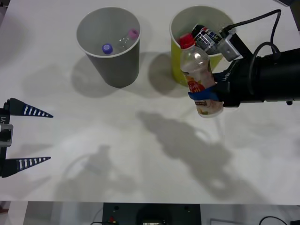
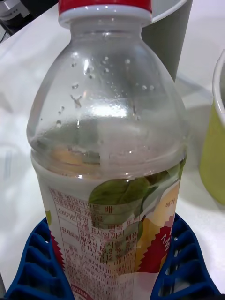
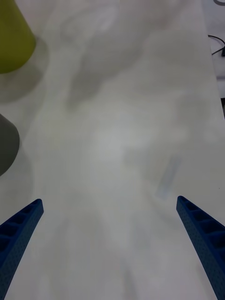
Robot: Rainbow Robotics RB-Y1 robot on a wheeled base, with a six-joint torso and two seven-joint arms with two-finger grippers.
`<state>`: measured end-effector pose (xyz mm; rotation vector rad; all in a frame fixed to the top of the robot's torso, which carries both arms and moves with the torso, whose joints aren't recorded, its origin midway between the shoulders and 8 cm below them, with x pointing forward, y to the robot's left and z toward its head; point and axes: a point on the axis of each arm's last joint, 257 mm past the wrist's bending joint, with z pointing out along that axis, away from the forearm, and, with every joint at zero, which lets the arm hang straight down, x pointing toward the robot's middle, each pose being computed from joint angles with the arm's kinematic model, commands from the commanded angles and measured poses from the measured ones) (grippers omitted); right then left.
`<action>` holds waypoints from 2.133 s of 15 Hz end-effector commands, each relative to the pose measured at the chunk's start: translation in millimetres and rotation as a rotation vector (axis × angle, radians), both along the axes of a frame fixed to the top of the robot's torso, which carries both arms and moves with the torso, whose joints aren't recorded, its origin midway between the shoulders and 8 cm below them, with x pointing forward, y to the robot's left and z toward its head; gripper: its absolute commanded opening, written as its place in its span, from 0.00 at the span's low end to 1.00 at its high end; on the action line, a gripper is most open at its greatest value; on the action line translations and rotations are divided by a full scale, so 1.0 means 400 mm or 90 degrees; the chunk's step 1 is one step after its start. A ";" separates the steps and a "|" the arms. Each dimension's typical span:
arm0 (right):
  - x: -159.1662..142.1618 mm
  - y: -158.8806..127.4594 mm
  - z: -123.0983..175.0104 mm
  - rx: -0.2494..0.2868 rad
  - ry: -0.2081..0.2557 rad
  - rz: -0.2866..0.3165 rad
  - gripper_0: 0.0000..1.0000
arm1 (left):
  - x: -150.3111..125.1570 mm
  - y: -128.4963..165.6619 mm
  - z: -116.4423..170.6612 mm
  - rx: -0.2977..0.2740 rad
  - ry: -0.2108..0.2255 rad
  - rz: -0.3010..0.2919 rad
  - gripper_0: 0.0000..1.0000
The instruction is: Put the can into the green bin and the plastic bottle into the gray bin
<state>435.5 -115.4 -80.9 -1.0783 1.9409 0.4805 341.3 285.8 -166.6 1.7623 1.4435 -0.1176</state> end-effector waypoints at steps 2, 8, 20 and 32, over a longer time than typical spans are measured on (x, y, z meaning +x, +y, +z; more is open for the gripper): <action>0.026 0.030 0.093 -0.026 -0.023 0.025 0.00 | 0.000 0.000 0.000 0.000 0.000 0.000 0.98; 0.084 0.124 0.237 -0.078 -0.058 0.067 0.00 | 0.000 0.000 0.000 0.000 0.000 0.000 0.98; 0.339 0.402 0.357 -0.072 -0.026 0.011 0.00 | 0.000 0.000 0.000 0.000 0.000 0.000 0.98; 0.444 0.609 0.337 -0.045 -0.131 -0.014 0.02 | 0.000 0.000 0.000 0.000 0.000 0.000 0.98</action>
